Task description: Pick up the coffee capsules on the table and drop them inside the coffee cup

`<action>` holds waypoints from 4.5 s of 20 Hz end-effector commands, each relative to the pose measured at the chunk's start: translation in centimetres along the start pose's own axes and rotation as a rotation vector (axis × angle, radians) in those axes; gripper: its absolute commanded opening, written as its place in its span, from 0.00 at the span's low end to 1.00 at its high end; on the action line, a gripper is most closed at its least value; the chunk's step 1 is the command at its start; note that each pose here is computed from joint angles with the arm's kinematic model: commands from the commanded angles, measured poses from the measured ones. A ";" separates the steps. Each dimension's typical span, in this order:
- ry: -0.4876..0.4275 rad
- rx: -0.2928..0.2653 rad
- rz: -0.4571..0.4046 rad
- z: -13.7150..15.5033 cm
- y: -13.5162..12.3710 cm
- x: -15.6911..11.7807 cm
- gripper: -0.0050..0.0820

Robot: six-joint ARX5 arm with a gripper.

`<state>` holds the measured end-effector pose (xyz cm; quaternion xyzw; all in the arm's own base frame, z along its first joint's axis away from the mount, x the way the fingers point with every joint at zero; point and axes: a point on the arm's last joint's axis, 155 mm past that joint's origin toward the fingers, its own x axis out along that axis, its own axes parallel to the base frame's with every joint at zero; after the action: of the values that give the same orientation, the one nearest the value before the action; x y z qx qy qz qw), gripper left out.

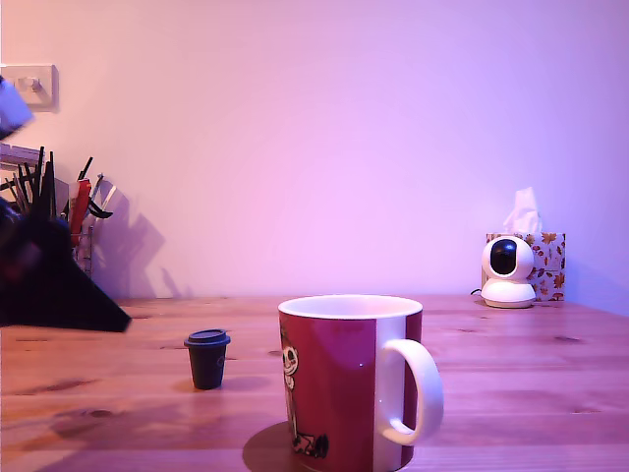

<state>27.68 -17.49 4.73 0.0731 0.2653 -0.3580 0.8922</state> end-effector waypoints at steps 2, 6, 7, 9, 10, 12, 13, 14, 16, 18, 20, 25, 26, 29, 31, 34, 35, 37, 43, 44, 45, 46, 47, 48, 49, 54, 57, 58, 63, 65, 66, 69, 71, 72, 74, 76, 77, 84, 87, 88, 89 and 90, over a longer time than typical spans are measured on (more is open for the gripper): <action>0.015 0.010 -0.019 -1.4 -0.1 1.4 0.58; -0.013 0.039 -0.023 -1.6 0.1 2.9 0.58; -0.022 0.050 -0.032 -1.6 0.0 3.1 0.58; -0.045 0.058 -0.026 -1.4 0.2 3.6 0.58; -0.059 0.060 -0.024 -1.3 0.3 3.8 0.62; -0.059 0.060 -0.025 -1.6 0.4 4.1 0.64; -0.059 0.062 -0.026 -1.8 0.4 4.3 0.64; -0.063 0.065 -0.027 -1.8 0.4 4.5 0.64; -0.085 0.075 -0.028 -1.5 0.3 4.8 0.64; -0.107 0.081 -0.038 -1.0 0.3 5.1 0.64; -0.107 0.076 -0.052 -0.9 0.2 5.6 0.64; -0.109 0.079 -0.067 -0.5 0.2 6.6 0.64; -0.107 0.079 -0.069 -0.6 0.1 6.7 0.64; -0.108 0.081 -0.077 -0.4 0.1 7.1 0.64; -0.105 0.082 -0.089 -0.4 -0.1 7.6 0.64; -0.113 0.085 -0.089 0.0 0.2 8.2 0.64; -0.114 0.086 -0.090 0.2 0.3 8.5 0.64; -0.113 0.086 -0.091 0.3 0.5 9.1 0.64; -0.118 0.089 -0.093 0.8 0.8 10.4 0.63; -0.120 0.090 -0.093 1.0 0.9 10.5 0.63; -0.121 0.091 -0.093 1.1 0.9 10.6 0.63; -0.115 0.089 -0.095 1.0 0.9 10.7 0.61; -0.109 0.088 -0.099 0.9 0.8 10.8 0.57; -0.102 0.087 -0.110 0.8 0.5 10.8 0.54; -0.095 0.084 -0.117 0.6 0.4 10.8 0.51; -0.072 0.078 -0.126 0.0 0.1 11.0 0.47; -0.074 0.079 -0.126 0.0 0.1 11.0 0.32; -0.075 0.079 -0.125 0.0 0.1 11.0 0.28; -0.077 0.079 -0.124 0.1 0.1 10.9 0.26; -0.080 0.080 -0.124 0.2 0.1 10.9 0.26; -0.081 0.081 -0.124 0.3 0.1 10.8 0.26; -0.083 0.081 -0.124 1.0 0.1 10.4 0.26; -0.069 0.076 -0.126 1.5 -0.1 9.8 0.26; -0.064 0.074 -0.127 1.8 -0.2 9.4 0.26; -0.047 0.066 -0.139 2.3 -0.5 8.5 0.26; -0.026 0.057 -0.158 2.9 -1.1 7.4 0.26; -0.020 0.055 -0.169 3.2 -1.4 6.8 0.26; -0.021 0.041 -0.187 6.0 -2.9 2.1 0.26; -0.058 0.055 -0.202 7.7 -4.2 0.0 0.26; -0.069 0.063 -0.208 8.1 -4.6 -0.6 0.26; -0.080 0.071 -0.214 8.5 -5.1 -1.1 0.26; -0.084 0.067 -0.223 8.8 -5.6 -1.5 0.26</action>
<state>27.02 -23.31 13.29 0.0618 0.2195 -0.4635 0.8562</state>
